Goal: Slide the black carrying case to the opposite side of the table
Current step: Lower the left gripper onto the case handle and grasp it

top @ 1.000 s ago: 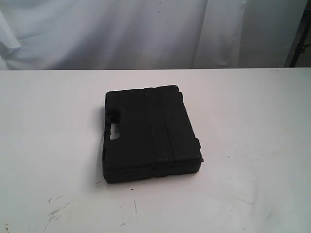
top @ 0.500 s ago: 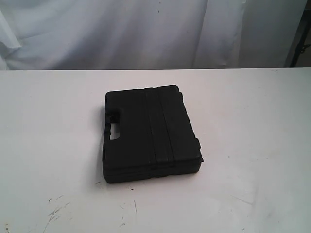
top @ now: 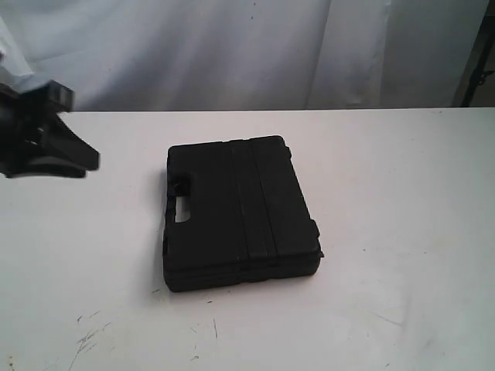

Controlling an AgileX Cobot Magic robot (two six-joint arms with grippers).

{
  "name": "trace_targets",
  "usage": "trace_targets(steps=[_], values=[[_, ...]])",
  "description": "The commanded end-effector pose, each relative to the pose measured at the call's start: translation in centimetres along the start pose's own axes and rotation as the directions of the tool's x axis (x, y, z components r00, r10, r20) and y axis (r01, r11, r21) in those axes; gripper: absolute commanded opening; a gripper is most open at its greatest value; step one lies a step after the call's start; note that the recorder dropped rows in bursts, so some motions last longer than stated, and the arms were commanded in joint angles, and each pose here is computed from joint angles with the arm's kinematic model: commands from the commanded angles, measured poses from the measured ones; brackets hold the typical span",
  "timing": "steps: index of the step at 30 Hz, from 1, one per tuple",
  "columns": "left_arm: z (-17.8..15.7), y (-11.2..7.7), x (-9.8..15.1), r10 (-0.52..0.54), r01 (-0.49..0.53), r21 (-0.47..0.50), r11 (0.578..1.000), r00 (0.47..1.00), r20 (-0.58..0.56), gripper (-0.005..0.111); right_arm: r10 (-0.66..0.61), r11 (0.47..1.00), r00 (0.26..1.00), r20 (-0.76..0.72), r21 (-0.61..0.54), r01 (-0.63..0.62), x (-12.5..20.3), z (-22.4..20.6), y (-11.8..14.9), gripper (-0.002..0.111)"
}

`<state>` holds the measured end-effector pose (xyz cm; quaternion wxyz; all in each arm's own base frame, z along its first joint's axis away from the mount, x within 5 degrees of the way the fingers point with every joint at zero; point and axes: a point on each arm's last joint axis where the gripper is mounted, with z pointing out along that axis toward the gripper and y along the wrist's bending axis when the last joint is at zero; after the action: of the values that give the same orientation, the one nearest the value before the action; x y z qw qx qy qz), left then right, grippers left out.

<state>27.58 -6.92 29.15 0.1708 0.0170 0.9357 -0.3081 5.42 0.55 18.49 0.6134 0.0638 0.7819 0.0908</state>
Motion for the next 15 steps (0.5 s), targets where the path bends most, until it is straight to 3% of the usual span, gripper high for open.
trace_targets(steps=[1, 6, 10, 12, 15], values=[[5.7, 0.7, -1.2, 0.027, -0.026, 0.005, 1.0, 0.988, -0.152, 0.022, 0.005, 1.0, 1.0, 0.006, 0.007, -0.005, 0.0, 0.0, -0.1, 0.0], [9.6, 0.9, -3.6, 0.083, -0.114, -0.115, 0.987, 0.966, -0.245, 0.022, 0.005, 1.0, 1.0, 0.006, 0.007, -0.005, 0.0, 0.0, -0.1, 0.0], [10.9, 1.0, -5.9, 0.117, -0.192, -0.288, 0.938, 0.959, -0.258, 0.022, 0.005, 1.0, 1.0, 0.006, 0.007, -0.005, 0.0, 0.0, -0.1, 0.0], [11.6, 1.0, -6.7, 0.142, -0.221, -0.309, 0.925, 0.956, -0.258, 0.022, 0.005, 1.0, 1.0, 0.006, 0.007, -0.005, 0.0, 0.0, -0.1, 0.0], [13.0, 1.2, -7.4, 0.099, -0.167, -0.289, 0.943, 0.967, -0.236, 0.022, 0.005, 1.0, 1.0, 0.006, 0.007, -0.005, 0.0, 0.0, -0.1, 0.0]])
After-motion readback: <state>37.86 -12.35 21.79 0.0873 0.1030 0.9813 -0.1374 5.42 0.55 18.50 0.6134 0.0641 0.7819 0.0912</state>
